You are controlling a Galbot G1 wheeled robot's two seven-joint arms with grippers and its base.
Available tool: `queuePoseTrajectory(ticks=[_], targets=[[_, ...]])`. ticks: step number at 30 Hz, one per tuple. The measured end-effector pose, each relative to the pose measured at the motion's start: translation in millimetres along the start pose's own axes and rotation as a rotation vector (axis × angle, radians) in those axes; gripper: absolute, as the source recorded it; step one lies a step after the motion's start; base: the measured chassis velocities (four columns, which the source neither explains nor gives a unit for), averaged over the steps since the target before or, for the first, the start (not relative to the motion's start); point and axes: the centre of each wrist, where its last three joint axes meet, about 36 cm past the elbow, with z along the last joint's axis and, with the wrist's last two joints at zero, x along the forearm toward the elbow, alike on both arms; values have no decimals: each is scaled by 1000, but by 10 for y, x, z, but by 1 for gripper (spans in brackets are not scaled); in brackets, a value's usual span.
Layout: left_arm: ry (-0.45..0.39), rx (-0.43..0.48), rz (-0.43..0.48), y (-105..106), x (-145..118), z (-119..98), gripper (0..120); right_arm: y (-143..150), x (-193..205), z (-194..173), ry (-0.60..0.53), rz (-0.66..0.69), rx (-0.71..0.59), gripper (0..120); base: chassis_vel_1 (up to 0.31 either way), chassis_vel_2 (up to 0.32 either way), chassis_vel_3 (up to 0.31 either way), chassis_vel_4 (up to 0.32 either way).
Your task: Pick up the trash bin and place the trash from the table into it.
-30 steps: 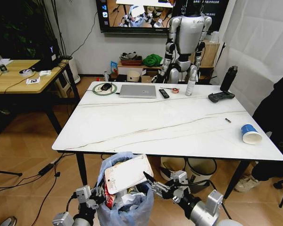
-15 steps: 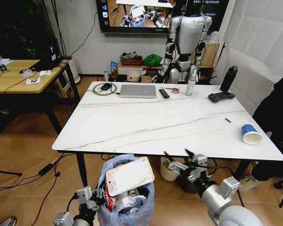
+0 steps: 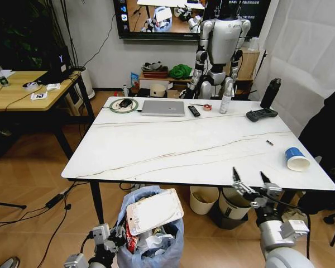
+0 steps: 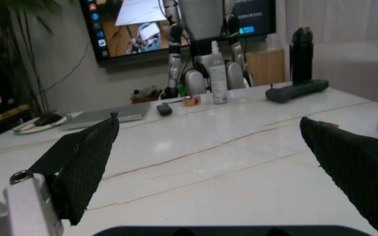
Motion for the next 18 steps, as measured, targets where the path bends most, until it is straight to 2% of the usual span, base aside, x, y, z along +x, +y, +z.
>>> queuePoseTrajectory(ticks=[4, 9, 18], targets=[[6, 9, 0, -1, -20, 50, 1, -201, 15, 236, -25, 20, 15, 100, 0, 0, 0, 0], [8, 15, -1, -3, -39, 84, 1, -308, 54, 494, -26, 24, -7, 100, 0, 0, 0, 0], [14, 26, -12, -16, -28, 165, 1, -140, 118, 795, -26, 29, -84, 100, 0, 0, 0, 0]])
